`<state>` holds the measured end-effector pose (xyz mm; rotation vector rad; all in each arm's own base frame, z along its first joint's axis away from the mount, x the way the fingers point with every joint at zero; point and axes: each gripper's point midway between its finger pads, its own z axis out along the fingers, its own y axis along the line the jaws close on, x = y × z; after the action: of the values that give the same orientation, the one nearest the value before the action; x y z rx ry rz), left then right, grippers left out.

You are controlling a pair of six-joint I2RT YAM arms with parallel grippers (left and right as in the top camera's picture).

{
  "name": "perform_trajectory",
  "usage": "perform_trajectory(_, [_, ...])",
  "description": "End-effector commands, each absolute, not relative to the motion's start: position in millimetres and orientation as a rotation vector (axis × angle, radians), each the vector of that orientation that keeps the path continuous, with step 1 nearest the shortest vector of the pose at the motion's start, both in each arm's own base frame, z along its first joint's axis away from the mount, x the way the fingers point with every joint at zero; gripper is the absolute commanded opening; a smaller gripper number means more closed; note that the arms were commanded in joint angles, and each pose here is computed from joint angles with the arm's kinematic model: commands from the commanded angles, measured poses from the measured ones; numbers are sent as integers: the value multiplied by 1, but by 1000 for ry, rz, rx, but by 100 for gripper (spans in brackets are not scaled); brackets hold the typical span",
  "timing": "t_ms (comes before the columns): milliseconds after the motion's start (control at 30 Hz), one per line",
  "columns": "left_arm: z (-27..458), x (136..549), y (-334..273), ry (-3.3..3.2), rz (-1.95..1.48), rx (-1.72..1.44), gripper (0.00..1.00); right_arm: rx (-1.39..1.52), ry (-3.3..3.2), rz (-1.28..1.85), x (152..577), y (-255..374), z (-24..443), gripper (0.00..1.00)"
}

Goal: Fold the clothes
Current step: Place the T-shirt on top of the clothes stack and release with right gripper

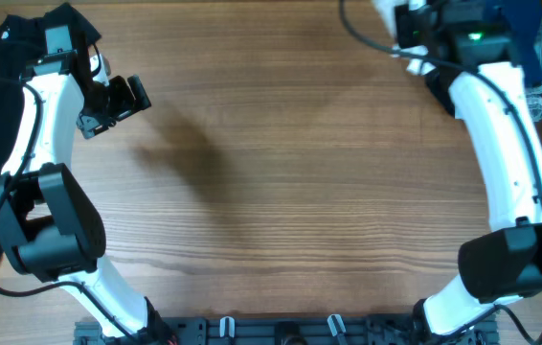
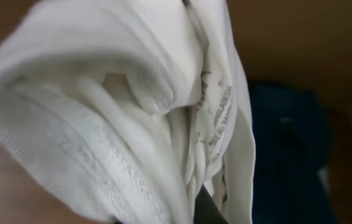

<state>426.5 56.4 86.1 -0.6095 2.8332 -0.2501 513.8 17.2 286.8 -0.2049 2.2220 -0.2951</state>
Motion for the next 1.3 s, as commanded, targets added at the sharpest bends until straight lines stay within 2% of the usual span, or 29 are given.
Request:
perform_trajectory(0, [78,424,54,2858,-267,-596,100,-210,2073,-502,521,-35,336,4])
perform_trajectory(167, [78,424,54,2858,-267,-596,100,-159,1920,-783,526,-104,380,4])
perform_trajectory(267, [78,424,54,2857,-267,-596,100,-104,1911,-867,518,-144,387,4])
perform_trajectory(367, [78,425,54,2856,-267,-597,100,-51,1941,-879,514,-174,377,4])
perform_trajectory(600, [78,425,54,2848,-272,-634,100,-12,2082,-915,528,-219,308,4])
perform_trajectory(900, [79,429,55,2831,-270,-627,100,-38,2210,-851,554,-222,229,4])
perform_trajectory(1100, [79,432,55,2821,-270,-624,100,-66,2229,-714,566,-197,211,4])
perform_trajectory(1267, [79,432,55,2820,-270,-623,100,-115,2240,-463,580,-149,195,4])
